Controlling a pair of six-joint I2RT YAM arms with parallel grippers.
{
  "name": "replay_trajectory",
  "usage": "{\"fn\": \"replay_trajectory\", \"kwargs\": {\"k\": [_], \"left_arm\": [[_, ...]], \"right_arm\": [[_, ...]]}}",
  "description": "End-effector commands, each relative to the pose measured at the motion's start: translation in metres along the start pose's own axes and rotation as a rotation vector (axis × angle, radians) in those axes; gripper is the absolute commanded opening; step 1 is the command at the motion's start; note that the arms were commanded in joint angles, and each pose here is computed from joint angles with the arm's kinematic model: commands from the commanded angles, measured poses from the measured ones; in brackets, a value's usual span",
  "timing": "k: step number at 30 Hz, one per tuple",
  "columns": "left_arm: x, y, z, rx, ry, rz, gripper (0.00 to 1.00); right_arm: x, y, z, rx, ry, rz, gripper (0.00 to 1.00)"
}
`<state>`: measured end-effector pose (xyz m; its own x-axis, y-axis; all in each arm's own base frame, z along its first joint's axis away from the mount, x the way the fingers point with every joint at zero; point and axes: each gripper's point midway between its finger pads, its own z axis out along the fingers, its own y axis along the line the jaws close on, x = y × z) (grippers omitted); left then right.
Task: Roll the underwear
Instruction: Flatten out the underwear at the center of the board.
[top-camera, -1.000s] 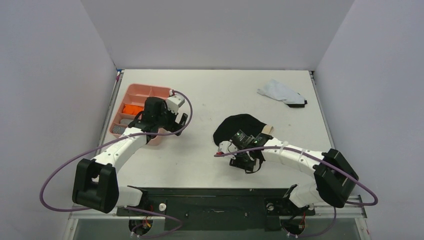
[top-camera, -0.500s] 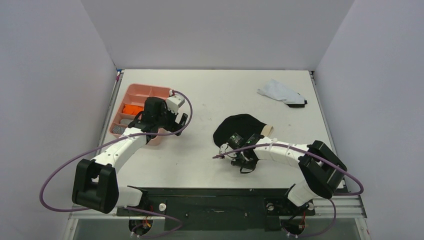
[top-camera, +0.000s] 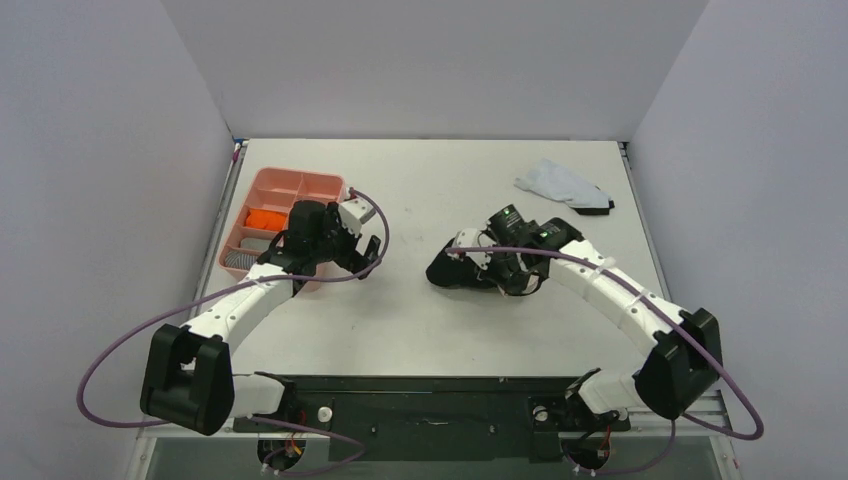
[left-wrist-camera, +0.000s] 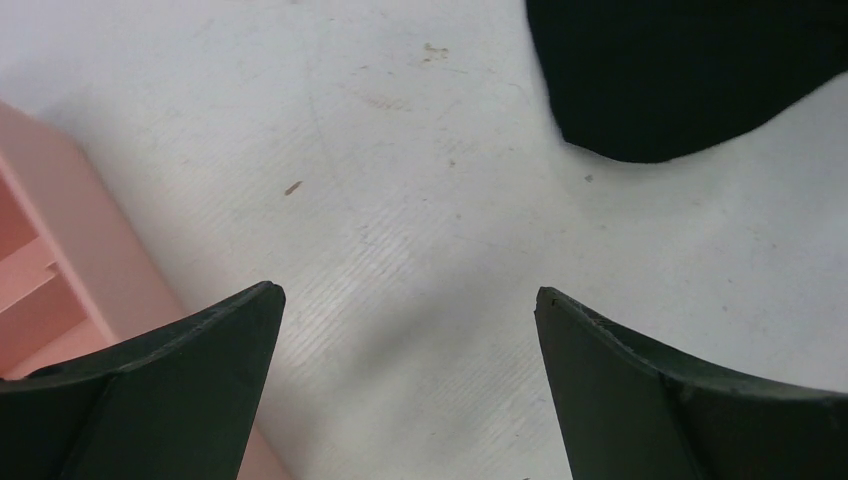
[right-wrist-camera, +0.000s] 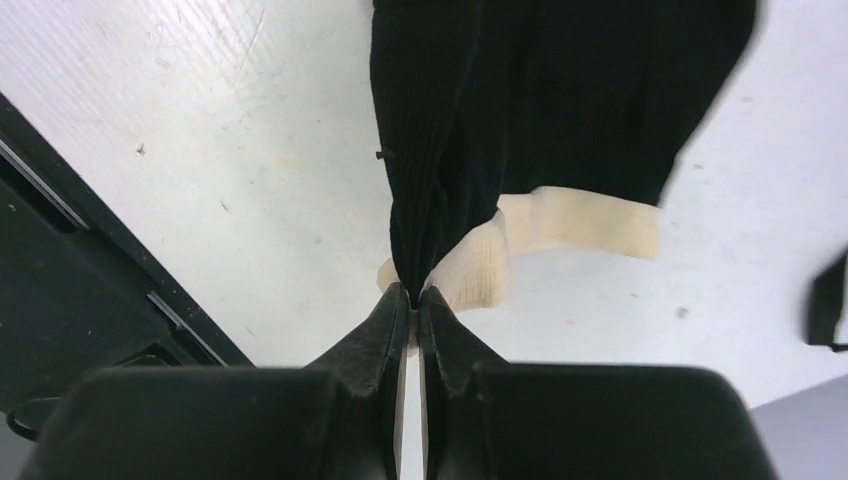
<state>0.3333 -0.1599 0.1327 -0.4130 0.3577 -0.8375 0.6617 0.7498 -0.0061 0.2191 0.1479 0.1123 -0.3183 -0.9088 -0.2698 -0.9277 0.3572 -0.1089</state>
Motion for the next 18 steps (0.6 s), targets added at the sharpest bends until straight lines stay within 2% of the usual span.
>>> {"fn": "replay_trajectory", "kwargs": {"k": [1, 4, 7, 10, 14, 18], "left_arm": [[-0.028, -0.050, 0.004, 0.205, -0.160, 0.117, 0.97], [-0.037, -0.076, 0.013, 0.302, -0.221, 0.149, 0.97], [-0.039, -0.104, 0.029, 0.382, -0.232, 0.149, 0.97], [-0.057, -0.127, 0.041, 0.445, -0.281, 0.156, 0.97], [-0.076, -0.160, 0.057, 0.584, -0.302, 0.094, 0.97], [-0.096, -0.194, 0.065, 0.770, -0.304, -0.033, 0.97]], "right_arm": [[0.004, 0.007, -0.042, -0.063, -0.057, -0.020, 0.00], [0.007, 0.003, -0.044, -0.065, -0.066, 0.006, 0.00], [0.007, 0.000, -0.046, -0.075, -0.088, 0.048, 0.00], [0.006, -0.002, -0.051, -0.068, -0.103, 0.071, 0.00], [0.003, -0.003, -0.060, -0.067, -0.131, 0.094, 0.00], [0.002, -0.002, -0.065, -0.065, -0.145, 0.108, 0.00]]}}
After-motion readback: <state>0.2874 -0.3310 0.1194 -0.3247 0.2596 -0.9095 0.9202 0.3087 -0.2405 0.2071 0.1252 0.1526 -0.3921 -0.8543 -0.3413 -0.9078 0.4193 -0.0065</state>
